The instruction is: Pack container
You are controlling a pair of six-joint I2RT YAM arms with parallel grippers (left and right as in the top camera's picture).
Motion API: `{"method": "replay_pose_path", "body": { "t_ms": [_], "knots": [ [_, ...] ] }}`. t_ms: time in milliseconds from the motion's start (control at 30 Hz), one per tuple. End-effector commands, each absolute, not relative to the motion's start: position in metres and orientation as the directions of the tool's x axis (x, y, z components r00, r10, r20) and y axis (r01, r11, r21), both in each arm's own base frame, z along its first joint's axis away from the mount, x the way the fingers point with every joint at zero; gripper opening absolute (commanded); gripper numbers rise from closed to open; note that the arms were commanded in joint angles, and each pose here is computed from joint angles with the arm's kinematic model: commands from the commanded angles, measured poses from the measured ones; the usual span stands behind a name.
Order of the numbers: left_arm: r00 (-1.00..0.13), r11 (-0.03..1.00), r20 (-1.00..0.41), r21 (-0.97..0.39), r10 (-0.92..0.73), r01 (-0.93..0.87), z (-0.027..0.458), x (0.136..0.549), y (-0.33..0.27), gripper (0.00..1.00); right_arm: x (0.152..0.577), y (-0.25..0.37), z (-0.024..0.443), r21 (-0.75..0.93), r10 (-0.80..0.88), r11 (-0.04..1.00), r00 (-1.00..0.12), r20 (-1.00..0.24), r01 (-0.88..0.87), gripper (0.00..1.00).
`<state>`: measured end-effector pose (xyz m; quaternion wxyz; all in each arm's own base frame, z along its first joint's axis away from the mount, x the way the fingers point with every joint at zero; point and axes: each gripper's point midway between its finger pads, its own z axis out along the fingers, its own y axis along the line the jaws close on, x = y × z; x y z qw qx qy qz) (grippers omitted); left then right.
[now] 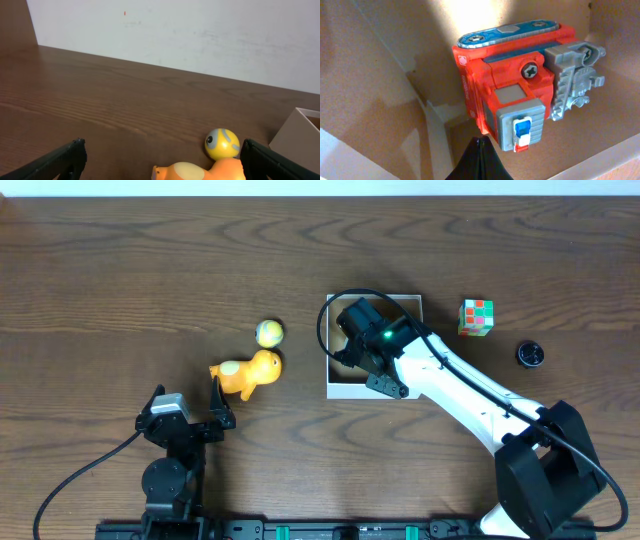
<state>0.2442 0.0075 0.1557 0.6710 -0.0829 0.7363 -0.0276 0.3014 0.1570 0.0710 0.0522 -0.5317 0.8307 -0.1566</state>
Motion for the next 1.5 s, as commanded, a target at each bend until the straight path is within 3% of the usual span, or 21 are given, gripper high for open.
{"method": "replay_pose_path", "body": {
  "t_ms": [0,233,800,1467],
  "knots": [
    [-0.137,0.987,-0.981,-0.126,-0.139,-0.099,0.138,0.243,0.009,0.98,0.299,0.161,0.069,-0.291,-0.910,0.371,-0.408,0.074,-0.882,0.01],
    [-0.137,0.987,-0.981,-0.126,-0.139,-0.099,0.138,0.243,0.009,0.98,0.297,0.182,0.074,-0.239,-0.918,0.384,-0.396,0.000,-0.892,0.01],
    [-0.137,0.987,-0.981,-0.126,-0.139,-0.099,0.138,0.243,0.009,0.98,0.360,0.217,0.097,-0.326,-0.804,0.591,-0.503,-0.318,-0.738,0.01],
    [-0.137,0.987,-0.981,-0.126,-0.139,-0.099,0.138,0.243,0.009,0.98,0.341,0.179,0.060,-0.302,-0.819,0.574,-0.540,-0.194,-0.761,0.01]
  ]
}}
